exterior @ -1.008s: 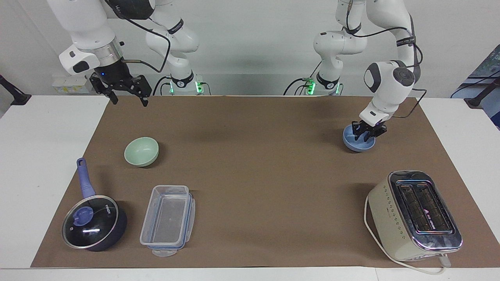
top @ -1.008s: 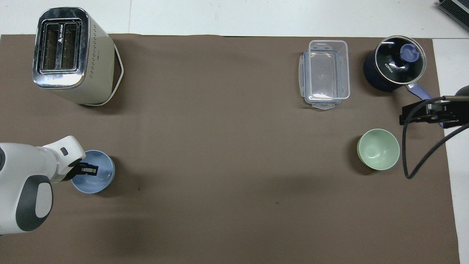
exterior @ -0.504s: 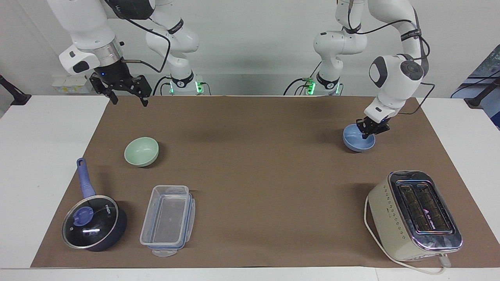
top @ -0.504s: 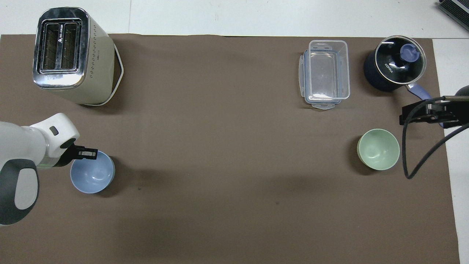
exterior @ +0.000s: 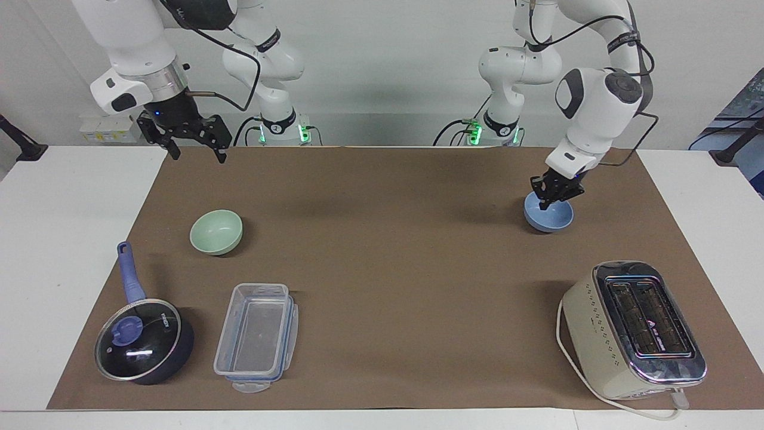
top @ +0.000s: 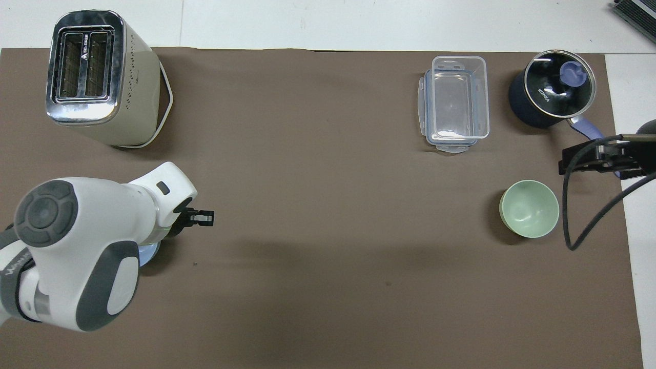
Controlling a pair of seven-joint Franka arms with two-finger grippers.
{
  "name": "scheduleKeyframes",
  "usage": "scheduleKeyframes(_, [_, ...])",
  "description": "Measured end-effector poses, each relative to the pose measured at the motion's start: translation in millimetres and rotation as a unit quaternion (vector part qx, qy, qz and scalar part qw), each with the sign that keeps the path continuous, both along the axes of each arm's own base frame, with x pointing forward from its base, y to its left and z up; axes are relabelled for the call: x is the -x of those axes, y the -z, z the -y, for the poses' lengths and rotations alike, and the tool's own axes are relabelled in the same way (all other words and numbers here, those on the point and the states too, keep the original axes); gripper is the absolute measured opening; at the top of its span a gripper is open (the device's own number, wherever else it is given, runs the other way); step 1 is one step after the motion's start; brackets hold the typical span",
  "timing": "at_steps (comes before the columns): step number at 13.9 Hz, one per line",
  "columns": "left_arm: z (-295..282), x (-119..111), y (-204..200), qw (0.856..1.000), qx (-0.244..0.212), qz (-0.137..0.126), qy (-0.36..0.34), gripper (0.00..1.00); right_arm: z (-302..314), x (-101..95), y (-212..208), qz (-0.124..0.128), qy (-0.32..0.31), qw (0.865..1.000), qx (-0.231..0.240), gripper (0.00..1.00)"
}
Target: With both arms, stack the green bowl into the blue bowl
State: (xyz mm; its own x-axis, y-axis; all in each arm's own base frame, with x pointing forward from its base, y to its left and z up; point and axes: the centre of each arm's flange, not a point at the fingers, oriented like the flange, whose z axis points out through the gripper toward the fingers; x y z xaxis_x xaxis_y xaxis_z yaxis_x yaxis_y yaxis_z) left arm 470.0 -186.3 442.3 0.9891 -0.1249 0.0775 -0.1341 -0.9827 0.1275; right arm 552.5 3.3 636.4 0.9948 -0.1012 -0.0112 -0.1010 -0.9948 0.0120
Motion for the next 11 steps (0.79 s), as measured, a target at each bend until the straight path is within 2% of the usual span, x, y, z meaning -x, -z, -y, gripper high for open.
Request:
scheduleKeyframes(3, [35,11,5,1.0,0.002,0.001,0.01,0.01,0,0.0,0,0.0,0.0,1.0,0.0,1.0])
scheduleKeyframes(6, [15,1,6,1.0,0.003,-0.003,-0.011,0.01,0,0.0,0,0.0,0.0,1.0,0.0,1.0])
scheduleKeyframes(10, [-18,-5,-5,0.999,-0.026,-0.03,-0.019,0.03,0,0.0,0,0.0,0.0,1.0,0.0,1.0])
scheduleKeyframes(11, [-18,-4,-6,0.999,-0.029,-0.032,-0.017,0.14,0,0.0,0,0.0,0.0,1.0,0.0,1.0])
